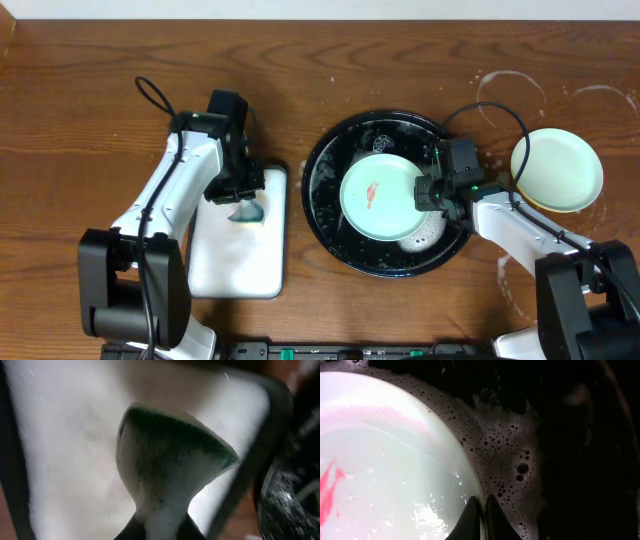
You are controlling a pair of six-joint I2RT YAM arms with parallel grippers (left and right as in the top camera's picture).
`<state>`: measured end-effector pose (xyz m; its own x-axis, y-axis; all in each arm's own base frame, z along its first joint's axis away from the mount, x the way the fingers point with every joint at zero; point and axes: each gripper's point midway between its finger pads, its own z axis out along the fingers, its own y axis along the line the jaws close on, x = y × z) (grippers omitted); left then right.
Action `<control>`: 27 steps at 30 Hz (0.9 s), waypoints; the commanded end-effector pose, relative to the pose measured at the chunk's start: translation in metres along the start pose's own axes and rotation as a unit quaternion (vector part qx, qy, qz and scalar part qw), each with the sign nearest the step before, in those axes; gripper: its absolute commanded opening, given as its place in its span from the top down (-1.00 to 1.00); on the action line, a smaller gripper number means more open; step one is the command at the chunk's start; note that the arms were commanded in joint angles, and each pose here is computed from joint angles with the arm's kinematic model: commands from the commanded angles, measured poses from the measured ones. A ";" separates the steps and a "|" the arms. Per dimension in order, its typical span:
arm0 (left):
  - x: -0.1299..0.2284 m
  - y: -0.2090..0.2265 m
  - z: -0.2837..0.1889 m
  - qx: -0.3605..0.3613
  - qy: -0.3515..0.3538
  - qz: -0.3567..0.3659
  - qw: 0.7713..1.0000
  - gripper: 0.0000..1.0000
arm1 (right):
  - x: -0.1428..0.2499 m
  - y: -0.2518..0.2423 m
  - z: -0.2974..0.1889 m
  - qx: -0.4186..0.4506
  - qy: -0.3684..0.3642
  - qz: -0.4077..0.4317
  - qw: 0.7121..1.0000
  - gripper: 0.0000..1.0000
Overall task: Clean dirty plates on tray and stack at the side
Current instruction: 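Dip the sponge in the soap foam with the left gripper, then scrub the second pale green plate with the sponge in the left gripper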
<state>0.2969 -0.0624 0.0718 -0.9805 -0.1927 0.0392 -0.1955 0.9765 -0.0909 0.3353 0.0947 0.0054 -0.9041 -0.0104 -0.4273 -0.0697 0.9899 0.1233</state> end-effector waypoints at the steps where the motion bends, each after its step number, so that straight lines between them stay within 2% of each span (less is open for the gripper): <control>1: -0.015 -0.041 -0.036 0.051 -0.040 0.046 0.997 0.85 | 0.011 -0.015 0.005 0.030 0.016 0.004 0.999 0.98; 5: -0.021 -0.099 -0.052 0.081 -0.093 0.115 0.986 0.85 | 0.011 -0.015 0.005 0.029 0.017 0.004 0.999 0.98; 9: -0.014 -0.163 -0.041 0.116 -0.121 0.154 0.974 0.85 | 0.011 -0.015 0.005 0.029 0.017 0.004 0.999 0.98; 13: -0.002 -0.213 -0.006 0.135 -0.112 0.163 0.971 0.85 | 0.012 -0.014 0.005 0.025 0.018 0.004 1.000 0.98; 16: 0.011 -0.256 0.028 0.187 -0.078 0.155 0.967 0.85 | 0.012 -0.010 0.005 0.014 0.020 0.005 1.000 0.98; 22: 0.026 -0.290 0.077 0.230 -0.023 0.122 0.965 0.85 | 0.012 -0.010 0.005 0.014 0.020 0.005 1.000 0.98; 27: 0.024 -0.267 0.121 0.180 0.006 0.087 0.980 0.85 | 0.012 -0.010 0.005 0.014 0.020 0.005 1.000 0.98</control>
<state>0.3330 -0.3523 0.0178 -0.9928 0.0323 -0.1155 0.0860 0.8629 -0.4980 0.3350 0.0957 0.0055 -0.9046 -0.0106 -0.4261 -0.0722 0.9891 0.1287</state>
